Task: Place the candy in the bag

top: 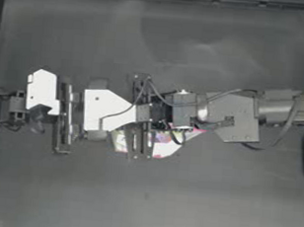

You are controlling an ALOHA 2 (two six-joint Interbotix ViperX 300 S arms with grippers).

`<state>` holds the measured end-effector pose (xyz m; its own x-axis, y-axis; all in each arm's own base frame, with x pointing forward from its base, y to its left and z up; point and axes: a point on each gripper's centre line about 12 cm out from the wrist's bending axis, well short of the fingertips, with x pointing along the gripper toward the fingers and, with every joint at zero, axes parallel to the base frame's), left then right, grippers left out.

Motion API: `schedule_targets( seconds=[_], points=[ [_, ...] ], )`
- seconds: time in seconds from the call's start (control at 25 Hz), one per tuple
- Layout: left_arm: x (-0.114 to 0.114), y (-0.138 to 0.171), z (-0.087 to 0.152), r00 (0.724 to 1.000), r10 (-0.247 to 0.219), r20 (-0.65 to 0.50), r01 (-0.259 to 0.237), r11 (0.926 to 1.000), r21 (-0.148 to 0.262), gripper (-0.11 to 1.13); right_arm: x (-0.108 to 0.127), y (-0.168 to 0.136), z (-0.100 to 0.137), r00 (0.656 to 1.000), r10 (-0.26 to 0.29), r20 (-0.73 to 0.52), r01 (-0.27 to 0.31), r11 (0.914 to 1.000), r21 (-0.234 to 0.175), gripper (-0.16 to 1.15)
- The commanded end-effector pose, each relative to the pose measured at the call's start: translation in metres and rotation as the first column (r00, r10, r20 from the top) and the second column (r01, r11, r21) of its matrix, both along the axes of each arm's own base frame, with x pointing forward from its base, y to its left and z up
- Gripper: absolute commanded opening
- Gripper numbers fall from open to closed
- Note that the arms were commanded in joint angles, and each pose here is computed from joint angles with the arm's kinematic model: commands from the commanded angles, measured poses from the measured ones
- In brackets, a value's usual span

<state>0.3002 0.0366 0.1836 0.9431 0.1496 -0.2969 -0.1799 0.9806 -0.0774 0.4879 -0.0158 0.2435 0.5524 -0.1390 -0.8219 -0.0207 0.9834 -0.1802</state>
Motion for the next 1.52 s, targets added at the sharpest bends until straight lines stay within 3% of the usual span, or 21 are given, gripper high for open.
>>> schedule_targets(
  seconds=[0.04, 0.52, 1.08, 1.4, 1.52],
  points=[
    [0.0054, 0.0012, 0.0120, 0.999, 0.002, 0.041, -0.002, 1.0000, 0.006, 0.77, -0.0027, 0.0011, 0.0229, 0.998, 0.001, 0.055, -0.001, 1.0000, 0.004, 0.06],
    [0.0079, 0.0012, 0.0103, 1.000, -0.001, 0.031, 0.001, 1.0000, 0.009, 0.71, -0.0023, 0.0001, 0.0223, 0.998, 0.000, 0.055, 0.000, 1.0000, 0.001, 0.06],
    [0.0086, -0.0014, 0.0107, 0.999, -0.026, 0.029, 0.025, 0.9992, 0.031, 0.39, -0.0013, 0.0000, 0.0186, 0.999, 0.002, 0.047, -0.002, 1.0000, -0.001, 0.06],
    [0.0090, -0.0056, 0.0112, 0.998, -0.048, 0.029, 0.047, 0.9980, 0.043, 0.04, -0.0015, 0.0000, 0.0175, 0.999, 0.001, 0.041, -0.001, 1.0000, 0.000, 0.06],
    [0.0090, -0.0064, 0.0111, 0.998, -0.053, 0.027, 0.052, 0.9976, 0.046, 0.02, -0.0026, 0.0003, 0.0151, 0.999, 0.000, 0.034, 0.000, 1.0000, 0.003, 0.06]
  ],
)
